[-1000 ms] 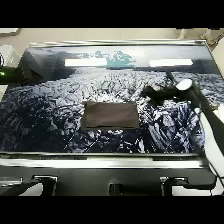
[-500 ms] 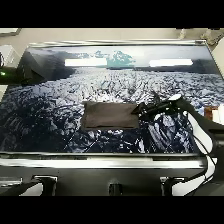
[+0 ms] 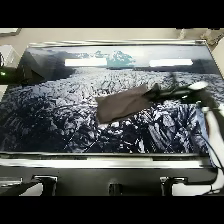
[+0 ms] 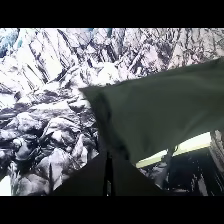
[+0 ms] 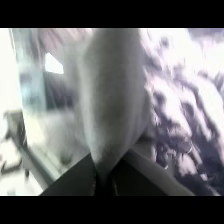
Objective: Fold the clothes and pants, and hang the long-sleeved shirts on hangers.
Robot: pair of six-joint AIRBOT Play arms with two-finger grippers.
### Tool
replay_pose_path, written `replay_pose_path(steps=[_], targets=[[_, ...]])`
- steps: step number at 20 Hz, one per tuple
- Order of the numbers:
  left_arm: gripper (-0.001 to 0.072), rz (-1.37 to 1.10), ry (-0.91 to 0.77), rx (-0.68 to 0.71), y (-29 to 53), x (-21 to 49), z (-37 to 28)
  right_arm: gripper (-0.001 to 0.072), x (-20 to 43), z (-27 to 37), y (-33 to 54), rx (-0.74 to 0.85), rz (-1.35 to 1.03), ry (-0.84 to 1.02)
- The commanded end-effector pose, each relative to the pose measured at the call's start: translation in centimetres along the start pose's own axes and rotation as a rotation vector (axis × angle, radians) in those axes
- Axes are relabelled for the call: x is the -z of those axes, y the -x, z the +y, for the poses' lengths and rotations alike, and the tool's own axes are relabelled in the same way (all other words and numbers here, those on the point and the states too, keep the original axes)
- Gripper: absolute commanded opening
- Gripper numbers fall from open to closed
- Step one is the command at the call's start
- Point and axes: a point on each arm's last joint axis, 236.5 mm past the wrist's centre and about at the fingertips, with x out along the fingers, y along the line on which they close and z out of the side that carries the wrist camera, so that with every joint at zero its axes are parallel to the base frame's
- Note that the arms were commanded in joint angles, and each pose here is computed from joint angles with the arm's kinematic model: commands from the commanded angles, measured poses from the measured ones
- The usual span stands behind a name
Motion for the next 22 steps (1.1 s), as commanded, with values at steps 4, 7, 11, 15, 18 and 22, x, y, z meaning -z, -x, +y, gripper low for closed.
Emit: replay_pose_path(steps=[4,7,11,15,18,22], targets=[[0.0026,-0.002,-0.024,0.0,0.1,0.0,-0.1,0.0034,-4.9,2.7,23.5,0.274,-0.414,-0.042],[0.0026,-0.012,-0.05,0.012,0.5,-0.1,-0.6,0.0034,-4.8,2.2,34.0,0.363,-0.65,-0.123],[0.0026,-0.036,-0.088,0.041,1.6,-0.1,-2.1,0.0034,-1.4,-1.3,44.3,0.419,-0.86,-0.316],[0.0026,-0.06,-0.105,0.051,2.7,-0.2,-3.0,0.0034,2.4,-3.9,50.1,0.438,-1.002,-0.484],[0.0026,-0.073,-0.114,0.05,3.3,-0.2,-3.4,0.0034,4.3,-5.0,52.5,0.443,-1.073,-0.562],[0.0026,-0.082,-0.12,0.05,3.7,-0.2,-3.7,0.0034,8.8,-8.8,53.2,0.615,-1.014,-0.716]])
